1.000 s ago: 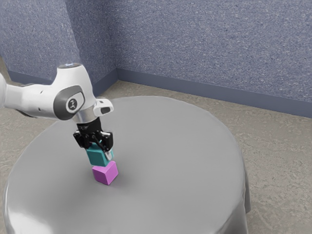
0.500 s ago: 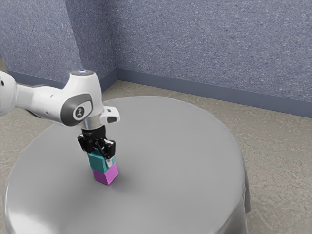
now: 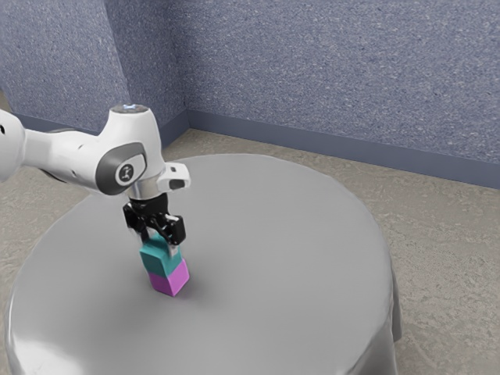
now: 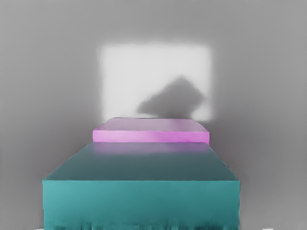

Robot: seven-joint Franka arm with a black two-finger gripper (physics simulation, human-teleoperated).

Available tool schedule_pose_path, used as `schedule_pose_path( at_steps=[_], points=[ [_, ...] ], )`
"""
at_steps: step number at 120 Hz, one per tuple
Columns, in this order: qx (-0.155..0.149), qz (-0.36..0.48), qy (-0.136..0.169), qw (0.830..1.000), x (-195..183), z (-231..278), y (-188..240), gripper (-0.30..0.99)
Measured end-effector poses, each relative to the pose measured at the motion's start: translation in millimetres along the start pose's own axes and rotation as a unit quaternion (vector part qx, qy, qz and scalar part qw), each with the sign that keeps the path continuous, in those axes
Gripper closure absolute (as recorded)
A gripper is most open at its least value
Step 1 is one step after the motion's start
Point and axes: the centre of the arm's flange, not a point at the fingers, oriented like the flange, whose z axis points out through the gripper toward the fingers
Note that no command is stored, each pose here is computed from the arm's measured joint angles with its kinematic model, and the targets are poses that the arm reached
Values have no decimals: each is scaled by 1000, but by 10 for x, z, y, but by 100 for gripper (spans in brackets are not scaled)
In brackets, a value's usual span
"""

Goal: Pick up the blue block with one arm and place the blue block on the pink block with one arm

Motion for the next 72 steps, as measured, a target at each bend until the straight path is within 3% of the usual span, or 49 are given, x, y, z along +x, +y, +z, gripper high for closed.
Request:
schedule_pose_path(
  at_steps=[9, 20, 26, 40, 72],
  points=[
    [3, 2, 55, 998, 51, -636, -20, 8],
    [7, 3, 146, 989, 287, -2071, -52, 5],
    [8, 3, 163, 987, 254, -2582, -79, 4],
    [11, -1, 143, 990, 83, -3074, -264, 2],
    [7, 19, 35, 999, -53, -2753, -278, 1]
  ],
)
